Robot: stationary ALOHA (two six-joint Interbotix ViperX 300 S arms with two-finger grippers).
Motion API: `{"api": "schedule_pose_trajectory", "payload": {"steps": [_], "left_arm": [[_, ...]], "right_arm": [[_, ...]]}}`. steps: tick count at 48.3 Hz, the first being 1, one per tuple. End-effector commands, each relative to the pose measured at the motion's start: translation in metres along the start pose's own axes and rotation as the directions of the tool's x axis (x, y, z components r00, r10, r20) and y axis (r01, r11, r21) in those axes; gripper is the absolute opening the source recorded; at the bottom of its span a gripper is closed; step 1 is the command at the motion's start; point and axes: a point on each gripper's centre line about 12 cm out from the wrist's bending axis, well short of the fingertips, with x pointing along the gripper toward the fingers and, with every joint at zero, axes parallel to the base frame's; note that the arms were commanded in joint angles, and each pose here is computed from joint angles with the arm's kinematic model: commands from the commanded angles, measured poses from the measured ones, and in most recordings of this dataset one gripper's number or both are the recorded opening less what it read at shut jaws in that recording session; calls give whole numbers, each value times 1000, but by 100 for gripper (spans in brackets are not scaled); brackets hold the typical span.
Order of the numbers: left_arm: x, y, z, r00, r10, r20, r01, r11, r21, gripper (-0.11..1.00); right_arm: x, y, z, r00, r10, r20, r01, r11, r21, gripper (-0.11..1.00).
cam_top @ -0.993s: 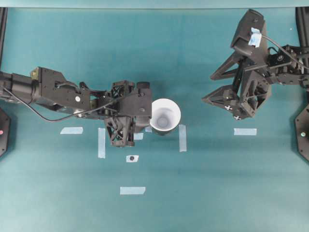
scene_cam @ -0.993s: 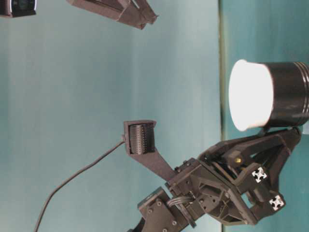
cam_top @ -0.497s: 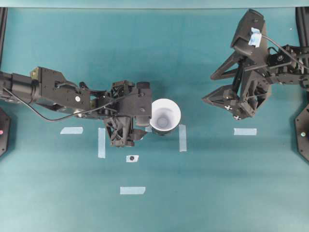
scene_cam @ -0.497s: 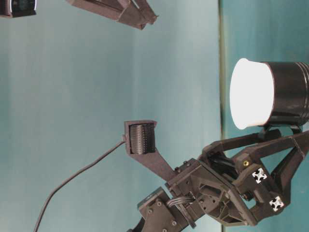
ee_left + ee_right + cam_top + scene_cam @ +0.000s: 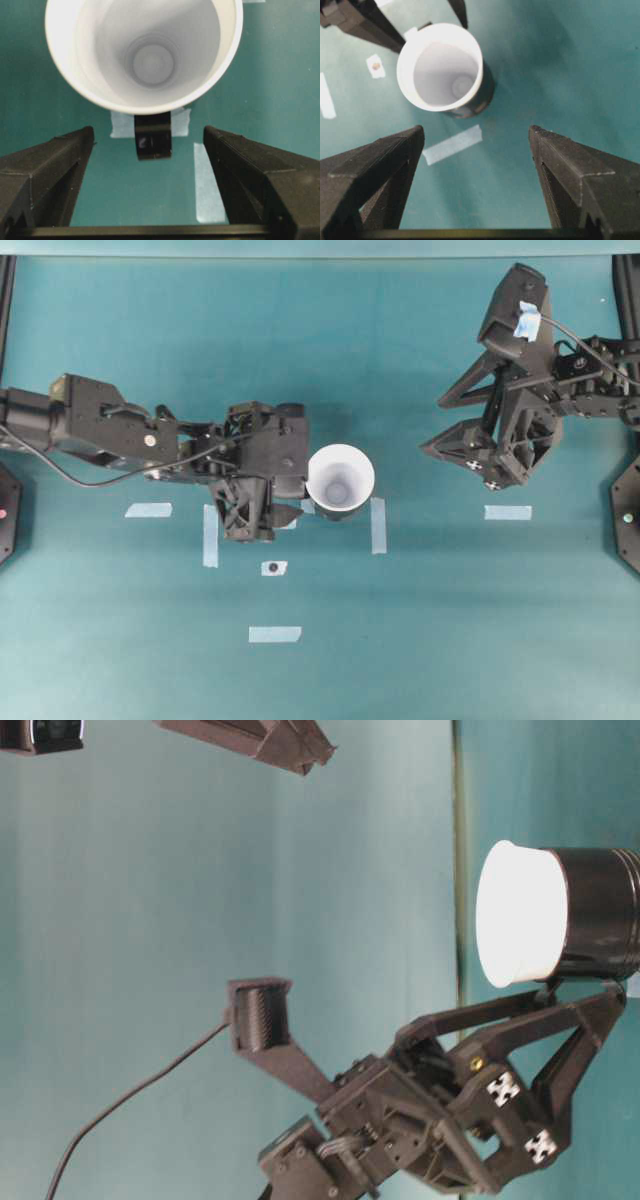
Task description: Holding the cup holder with the left arm, the right arm places the cup into the cup holder.
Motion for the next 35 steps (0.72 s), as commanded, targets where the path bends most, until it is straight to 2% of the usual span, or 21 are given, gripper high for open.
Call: {"api": "schedule_pose_trajectory", "payload": {"steps": [1,14,26,35], "left_arm": [[-13,0,11,999,3,38,-3,1000,5,95],[-23,0,5,1000,1,6,-1,1000,4,95],[-42,1,13,999,6,52,-6,1000,2,95],[-52,1,11,998,8,62,-8,1000,0,95]], "right_arm": [[-3,2,5,1000,9,28,-9,1000,7,88],[-2,2,4,1000,9,23,-9,1000,6,88],[-2,2,4,1000,9,23,-9,1000,6,88],[-2,2,3,999,12,38,-12,1000,7,88]]}}
